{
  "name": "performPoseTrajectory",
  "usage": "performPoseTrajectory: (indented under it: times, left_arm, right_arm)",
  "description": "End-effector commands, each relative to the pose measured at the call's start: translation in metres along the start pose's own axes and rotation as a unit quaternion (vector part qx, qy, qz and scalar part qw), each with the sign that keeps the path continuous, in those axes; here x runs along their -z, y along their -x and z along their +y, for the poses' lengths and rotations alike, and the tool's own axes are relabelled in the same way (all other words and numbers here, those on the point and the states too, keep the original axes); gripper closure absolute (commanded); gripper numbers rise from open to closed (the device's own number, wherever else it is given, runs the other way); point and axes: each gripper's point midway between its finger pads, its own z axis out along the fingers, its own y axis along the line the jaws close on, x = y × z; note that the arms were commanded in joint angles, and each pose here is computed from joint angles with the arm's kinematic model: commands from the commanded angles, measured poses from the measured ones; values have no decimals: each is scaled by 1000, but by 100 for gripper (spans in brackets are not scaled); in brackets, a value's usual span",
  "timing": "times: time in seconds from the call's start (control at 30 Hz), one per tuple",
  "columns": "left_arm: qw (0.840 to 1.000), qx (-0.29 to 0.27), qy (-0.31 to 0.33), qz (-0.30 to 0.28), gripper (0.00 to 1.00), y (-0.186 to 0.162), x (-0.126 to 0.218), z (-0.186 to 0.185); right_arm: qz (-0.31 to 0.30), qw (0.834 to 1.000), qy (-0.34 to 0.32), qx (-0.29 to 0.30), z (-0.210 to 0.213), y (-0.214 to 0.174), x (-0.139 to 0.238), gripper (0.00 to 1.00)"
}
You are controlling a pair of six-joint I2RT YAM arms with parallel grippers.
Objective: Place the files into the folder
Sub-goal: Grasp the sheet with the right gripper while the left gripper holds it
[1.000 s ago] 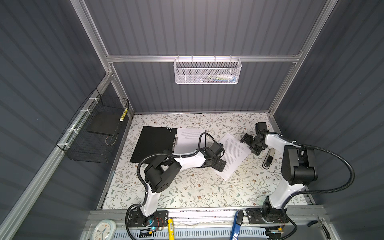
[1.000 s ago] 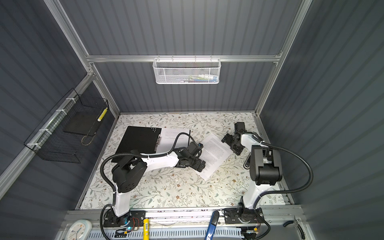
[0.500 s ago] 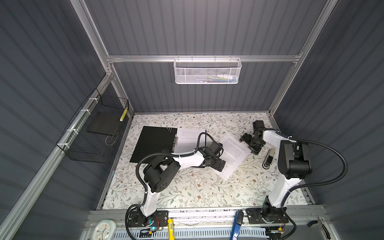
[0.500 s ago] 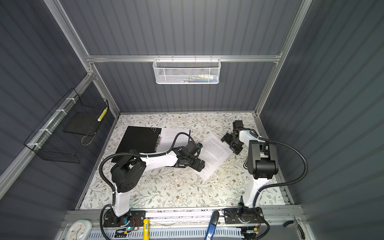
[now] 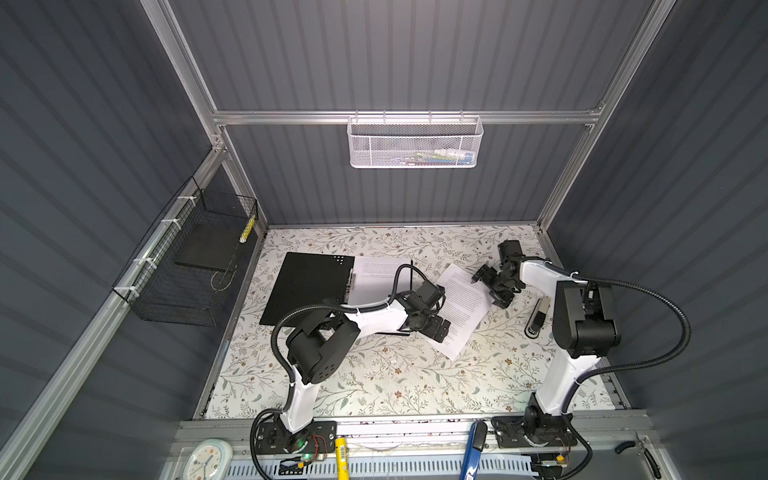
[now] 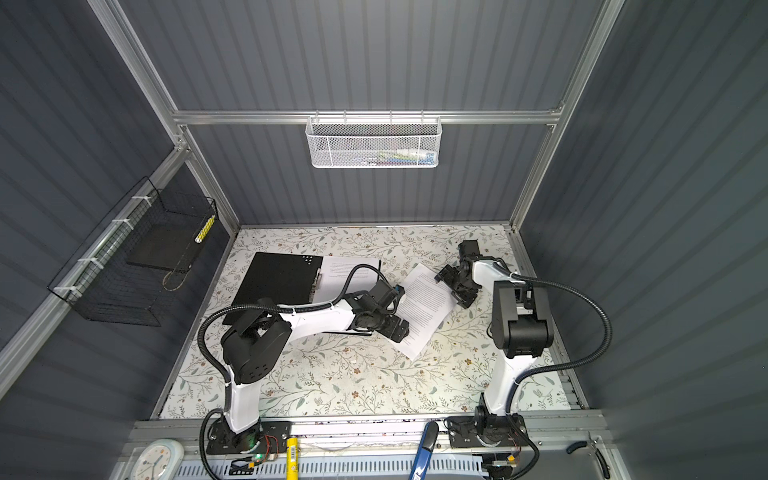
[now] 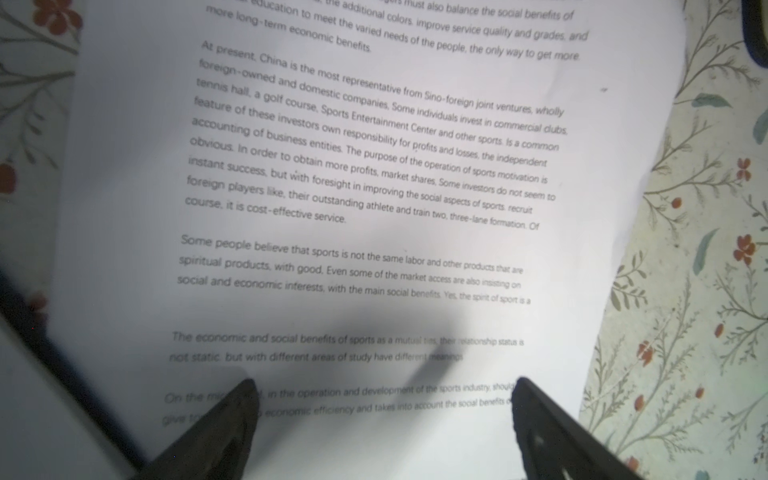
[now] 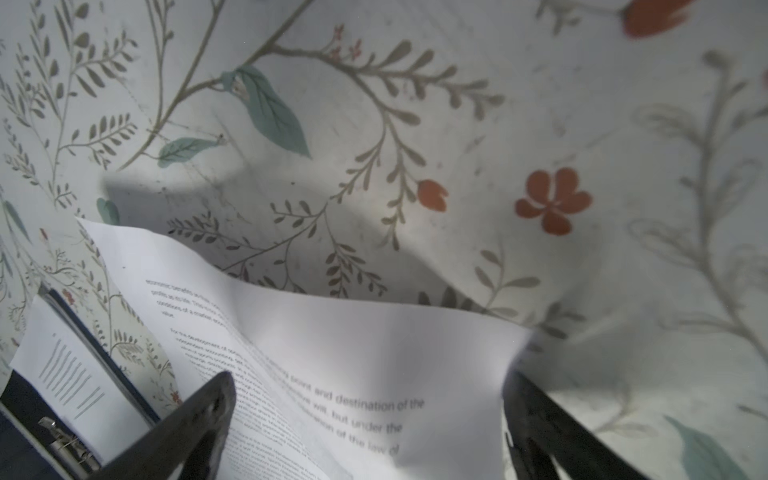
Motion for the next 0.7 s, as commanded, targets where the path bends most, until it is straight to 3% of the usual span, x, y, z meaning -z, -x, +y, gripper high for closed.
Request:
performPoseTrajectory:
  times: [0.0,0.17,0.33,0.57,0.67]
  left_arm:
    - [996,13,5,86,5,-45,-17,10]
    - [996,14,6,89,5,-45,-21,11]
    - [996,17,7,93,5,-46,-25,12]
    - [996,17,3,90,5,-46,-23,10]
    - [996,18,2,90,5,-46,-21,10]
  right_arm:
    - [51,998,20,6,3,-29,-13,1]
    - [61,989,131,38,41,-54,7,1]
    - [53,978,198,47,52,-73,29,1]
    - [38,972,228,46,46,-82,29,1]
    - [34,972,231,39,44,-82,23,12]
